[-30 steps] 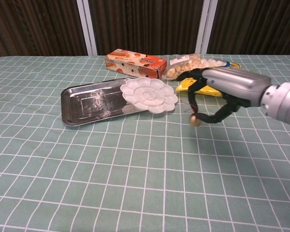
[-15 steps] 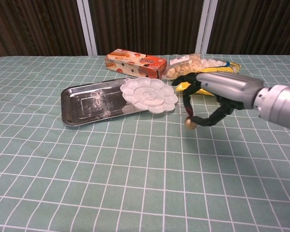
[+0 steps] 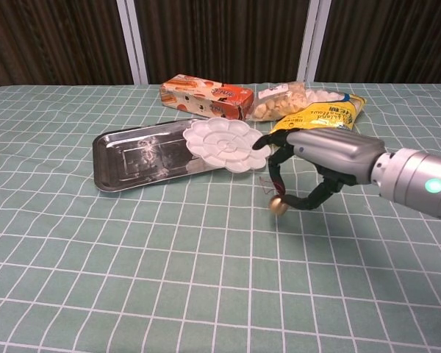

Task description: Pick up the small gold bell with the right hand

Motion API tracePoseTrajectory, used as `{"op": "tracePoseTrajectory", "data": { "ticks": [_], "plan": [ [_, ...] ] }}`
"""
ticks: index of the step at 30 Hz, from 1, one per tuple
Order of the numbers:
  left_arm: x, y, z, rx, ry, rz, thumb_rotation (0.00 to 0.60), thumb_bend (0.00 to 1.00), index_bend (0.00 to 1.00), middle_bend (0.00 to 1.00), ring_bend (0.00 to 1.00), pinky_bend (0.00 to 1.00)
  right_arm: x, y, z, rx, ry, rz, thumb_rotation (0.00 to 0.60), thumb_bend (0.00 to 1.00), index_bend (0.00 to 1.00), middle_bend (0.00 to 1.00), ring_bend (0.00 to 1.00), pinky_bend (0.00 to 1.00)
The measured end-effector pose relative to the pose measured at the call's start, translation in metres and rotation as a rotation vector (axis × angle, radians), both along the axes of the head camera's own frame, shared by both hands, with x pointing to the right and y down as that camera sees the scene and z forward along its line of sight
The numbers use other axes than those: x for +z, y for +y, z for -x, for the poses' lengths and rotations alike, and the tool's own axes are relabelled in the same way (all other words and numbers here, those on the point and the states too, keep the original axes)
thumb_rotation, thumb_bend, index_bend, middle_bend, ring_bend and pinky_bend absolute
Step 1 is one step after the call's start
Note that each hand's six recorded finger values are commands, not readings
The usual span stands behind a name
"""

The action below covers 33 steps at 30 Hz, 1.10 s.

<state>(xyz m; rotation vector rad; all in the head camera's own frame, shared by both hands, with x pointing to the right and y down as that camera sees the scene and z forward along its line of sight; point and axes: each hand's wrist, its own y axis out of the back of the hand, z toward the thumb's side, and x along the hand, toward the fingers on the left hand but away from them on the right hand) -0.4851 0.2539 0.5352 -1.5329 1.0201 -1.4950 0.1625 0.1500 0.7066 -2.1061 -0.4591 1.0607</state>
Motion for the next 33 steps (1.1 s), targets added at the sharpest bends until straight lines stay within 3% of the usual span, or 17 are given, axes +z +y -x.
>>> {"op": "tracePoseTrajectory", "data": {
  "ticks": [18,27,33],
  "plan": [
    [0.004,-0.001,0.002,-0.002,-0.005,0.013,0.6,0.41,0.0,0.0,0.0,0.05,0.019,0.008,0.0,-0.017,0.023,0.021,0.6,0.59,0.8,0.19,0.0,0.0],
    [0.005,0.0,0.001,-0.001,-0.003,0.019,0.6,0.41,0.0,0.0,0.0,0.05,0.019,0.01,-0.004,-0.025,0.041,0.026,0.6,0.59,0.61,0.19,0.0,0.0],
    [0.005,0.001,0.0,0.001,-0.003,0.023,0.6,0.41,0.0,0.0,0.0,0.05,0.018,0.012,-0.008,-0.035,0.056,0.039,0.6,0.59,0.38,0.15,0.0,0.0]
  ]
}}
